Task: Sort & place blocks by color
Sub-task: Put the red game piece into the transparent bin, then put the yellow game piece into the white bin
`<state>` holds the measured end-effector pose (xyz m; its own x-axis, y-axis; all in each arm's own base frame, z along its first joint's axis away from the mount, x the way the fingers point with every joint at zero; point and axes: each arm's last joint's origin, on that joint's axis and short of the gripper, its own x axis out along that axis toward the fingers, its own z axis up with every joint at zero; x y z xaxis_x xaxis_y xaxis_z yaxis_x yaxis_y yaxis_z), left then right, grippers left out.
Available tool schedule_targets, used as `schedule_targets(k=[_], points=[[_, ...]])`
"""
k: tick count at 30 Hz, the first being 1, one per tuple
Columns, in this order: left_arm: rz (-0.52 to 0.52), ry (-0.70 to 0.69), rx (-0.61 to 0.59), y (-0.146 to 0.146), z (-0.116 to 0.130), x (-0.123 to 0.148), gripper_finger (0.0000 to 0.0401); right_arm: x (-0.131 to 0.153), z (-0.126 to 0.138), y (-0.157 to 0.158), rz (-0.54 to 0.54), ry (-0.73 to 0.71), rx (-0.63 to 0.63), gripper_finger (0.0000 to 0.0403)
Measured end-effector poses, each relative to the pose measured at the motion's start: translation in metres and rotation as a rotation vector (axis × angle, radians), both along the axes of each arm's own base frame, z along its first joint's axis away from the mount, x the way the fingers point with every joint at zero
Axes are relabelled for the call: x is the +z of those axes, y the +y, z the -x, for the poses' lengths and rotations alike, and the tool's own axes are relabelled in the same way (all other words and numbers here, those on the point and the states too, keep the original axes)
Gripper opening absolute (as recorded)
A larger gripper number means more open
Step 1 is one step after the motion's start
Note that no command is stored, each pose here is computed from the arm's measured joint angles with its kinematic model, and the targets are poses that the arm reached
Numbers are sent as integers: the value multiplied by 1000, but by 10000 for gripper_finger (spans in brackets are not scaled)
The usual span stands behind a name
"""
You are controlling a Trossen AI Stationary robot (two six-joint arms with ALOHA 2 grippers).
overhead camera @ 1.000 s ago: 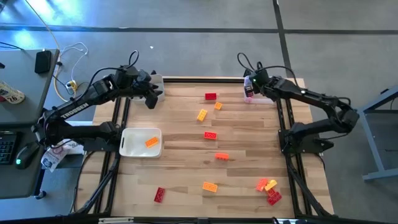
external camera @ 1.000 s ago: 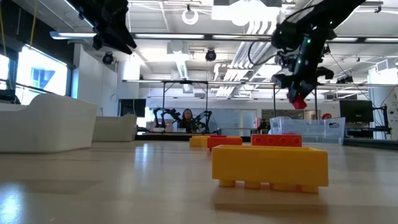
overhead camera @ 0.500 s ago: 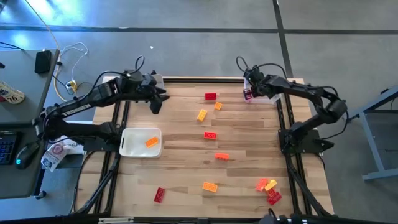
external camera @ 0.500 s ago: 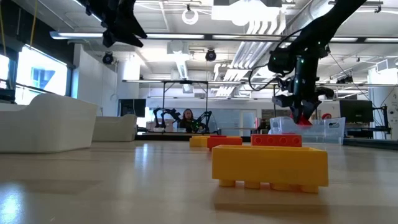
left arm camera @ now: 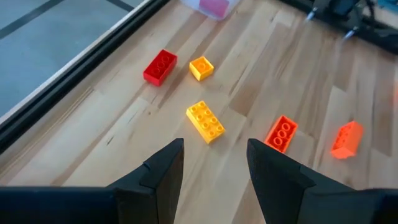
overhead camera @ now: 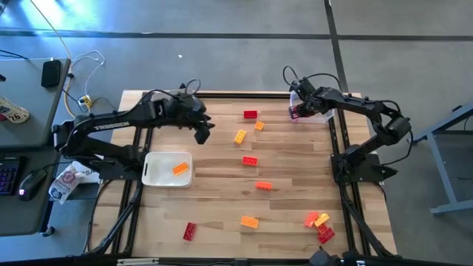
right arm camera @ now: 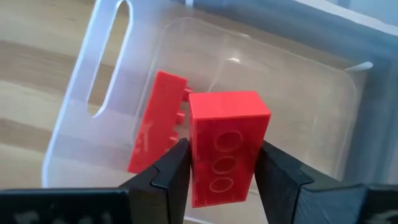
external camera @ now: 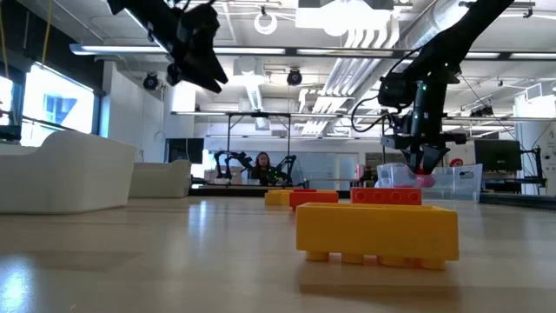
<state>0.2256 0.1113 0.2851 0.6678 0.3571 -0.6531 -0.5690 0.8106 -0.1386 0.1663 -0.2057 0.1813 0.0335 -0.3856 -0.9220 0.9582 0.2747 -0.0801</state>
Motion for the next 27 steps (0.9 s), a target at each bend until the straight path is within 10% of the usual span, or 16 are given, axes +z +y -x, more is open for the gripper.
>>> schedule_targets(k=[27], points=[[142,19,97,18,-58,-65,171,29,-5,19,86,-88,68,213]])
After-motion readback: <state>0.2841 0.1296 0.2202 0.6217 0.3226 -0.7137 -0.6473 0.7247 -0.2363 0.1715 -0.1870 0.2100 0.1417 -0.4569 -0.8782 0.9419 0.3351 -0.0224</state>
